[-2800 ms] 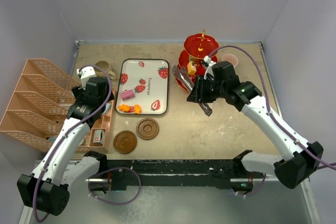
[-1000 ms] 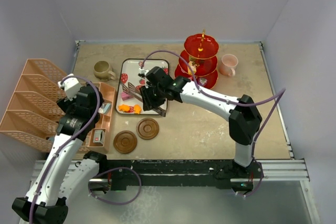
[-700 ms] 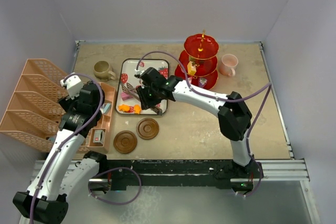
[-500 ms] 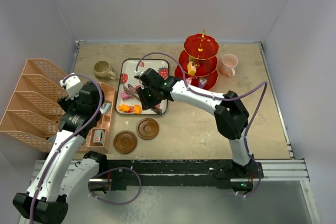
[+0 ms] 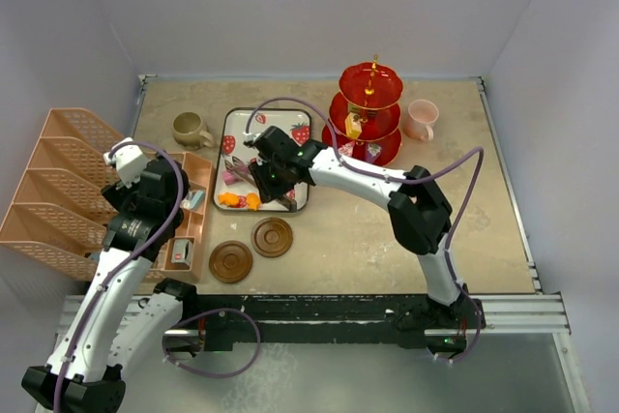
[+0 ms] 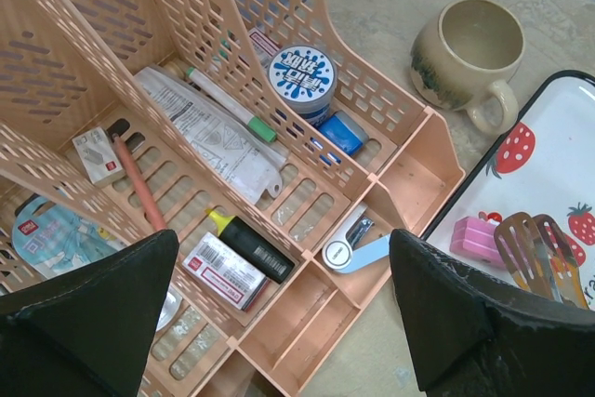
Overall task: Serve the afternoon tea
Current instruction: Adjust the dessert on the tray.
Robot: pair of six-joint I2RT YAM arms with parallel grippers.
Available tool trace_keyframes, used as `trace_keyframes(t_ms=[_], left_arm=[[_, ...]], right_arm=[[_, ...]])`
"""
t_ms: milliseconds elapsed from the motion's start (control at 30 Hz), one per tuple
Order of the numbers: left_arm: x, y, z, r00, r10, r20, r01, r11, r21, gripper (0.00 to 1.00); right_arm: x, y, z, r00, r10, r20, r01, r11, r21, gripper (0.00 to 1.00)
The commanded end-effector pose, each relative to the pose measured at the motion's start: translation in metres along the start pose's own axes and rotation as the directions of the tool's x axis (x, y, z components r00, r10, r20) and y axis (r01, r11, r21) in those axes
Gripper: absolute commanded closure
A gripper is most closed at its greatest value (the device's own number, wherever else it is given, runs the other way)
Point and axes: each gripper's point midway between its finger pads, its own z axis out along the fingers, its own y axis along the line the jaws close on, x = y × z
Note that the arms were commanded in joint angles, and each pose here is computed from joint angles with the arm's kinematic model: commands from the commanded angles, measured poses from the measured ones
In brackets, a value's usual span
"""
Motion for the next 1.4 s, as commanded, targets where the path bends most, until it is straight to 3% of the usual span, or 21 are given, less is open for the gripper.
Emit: trace_keyframes(t_ms=[0, 867, 1167, 1367], left_arm=[[-0.005, 0.002, 0.000, 0.999, -0.028, 0.021, 0.028, 0.999, -0.017, 0.07], [-0.002, 0.000, 0.001, 1.000, -0.023, 0.012, 0.023, 1.000, -0.008, 0.06], [-0.002, 0.000, 0.001, 1.000, -0.026, 0.011, 0.026, 1.000, -0.007, 0.06], [-0.003, 0.001, 0.000, 0.999, -0.030, 0.015, 0.031, 0.999, -0.009, 0.06]], right_arm=[[-0.001, 0.009, -0.002, 0.999, -0.038, 0.004, 0.038, 0.999, -0.034, 0.64], [0.074, -0.022, -0.027, 0.996, 0.000, -0.091, 0.004, 0.999, 0.043, 0.65], [0.022, -0.005, -0.058, 0.998, 0.025, 0.052, -0.026, 0.999, 0.020, 0.65], [-0.007, 0.001, -0.052, 0.995, 0.025, 0.097, -0.027, 0.999, 0.019, 0.66]])
